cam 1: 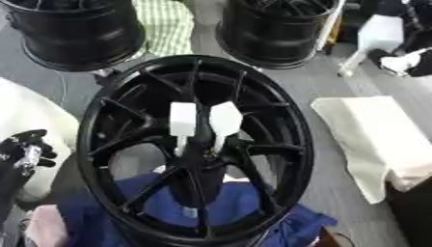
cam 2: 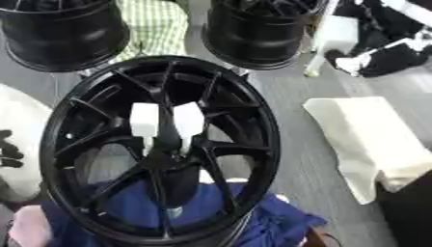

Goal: Pull the pin out of the wheel hub.

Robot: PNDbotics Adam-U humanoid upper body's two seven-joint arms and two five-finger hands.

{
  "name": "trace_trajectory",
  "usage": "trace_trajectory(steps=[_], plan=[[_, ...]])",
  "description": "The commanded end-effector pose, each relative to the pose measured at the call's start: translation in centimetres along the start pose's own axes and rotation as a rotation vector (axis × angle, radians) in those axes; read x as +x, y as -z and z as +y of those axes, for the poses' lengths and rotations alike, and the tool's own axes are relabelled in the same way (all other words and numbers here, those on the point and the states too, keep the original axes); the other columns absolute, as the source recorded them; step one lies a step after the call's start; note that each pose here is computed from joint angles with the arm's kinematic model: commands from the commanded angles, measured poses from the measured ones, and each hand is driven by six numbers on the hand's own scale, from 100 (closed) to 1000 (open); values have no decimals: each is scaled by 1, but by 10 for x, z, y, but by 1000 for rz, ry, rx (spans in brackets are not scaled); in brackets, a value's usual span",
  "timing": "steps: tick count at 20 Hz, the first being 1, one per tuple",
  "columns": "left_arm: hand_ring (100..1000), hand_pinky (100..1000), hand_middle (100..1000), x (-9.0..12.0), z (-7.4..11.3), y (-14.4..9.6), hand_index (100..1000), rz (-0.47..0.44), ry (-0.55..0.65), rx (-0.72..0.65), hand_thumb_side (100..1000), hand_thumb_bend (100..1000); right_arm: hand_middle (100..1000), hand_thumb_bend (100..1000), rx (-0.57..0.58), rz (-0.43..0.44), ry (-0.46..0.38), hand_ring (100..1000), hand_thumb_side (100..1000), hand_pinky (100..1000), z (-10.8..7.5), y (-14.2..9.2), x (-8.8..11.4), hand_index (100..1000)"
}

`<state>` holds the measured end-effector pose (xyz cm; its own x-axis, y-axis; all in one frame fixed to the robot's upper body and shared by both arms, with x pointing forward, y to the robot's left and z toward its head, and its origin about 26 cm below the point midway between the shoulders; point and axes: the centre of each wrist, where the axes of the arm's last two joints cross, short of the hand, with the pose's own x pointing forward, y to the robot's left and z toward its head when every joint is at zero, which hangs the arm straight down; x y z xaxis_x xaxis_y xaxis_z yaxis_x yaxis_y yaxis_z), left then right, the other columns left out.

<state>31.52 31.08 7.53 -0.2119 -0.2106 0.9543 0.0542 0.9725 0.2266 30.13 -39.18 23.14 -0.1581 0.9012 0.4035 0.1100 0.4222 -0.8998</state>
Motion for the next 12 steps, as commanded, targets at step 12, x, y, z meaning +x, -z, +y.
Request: trace_trajectory(steps=[12], plan=[[586,576,519,10,8,0,755,-45,6,31,494,100,731,383,-667,488,370,581,292,440,154,-74,-65,813]])
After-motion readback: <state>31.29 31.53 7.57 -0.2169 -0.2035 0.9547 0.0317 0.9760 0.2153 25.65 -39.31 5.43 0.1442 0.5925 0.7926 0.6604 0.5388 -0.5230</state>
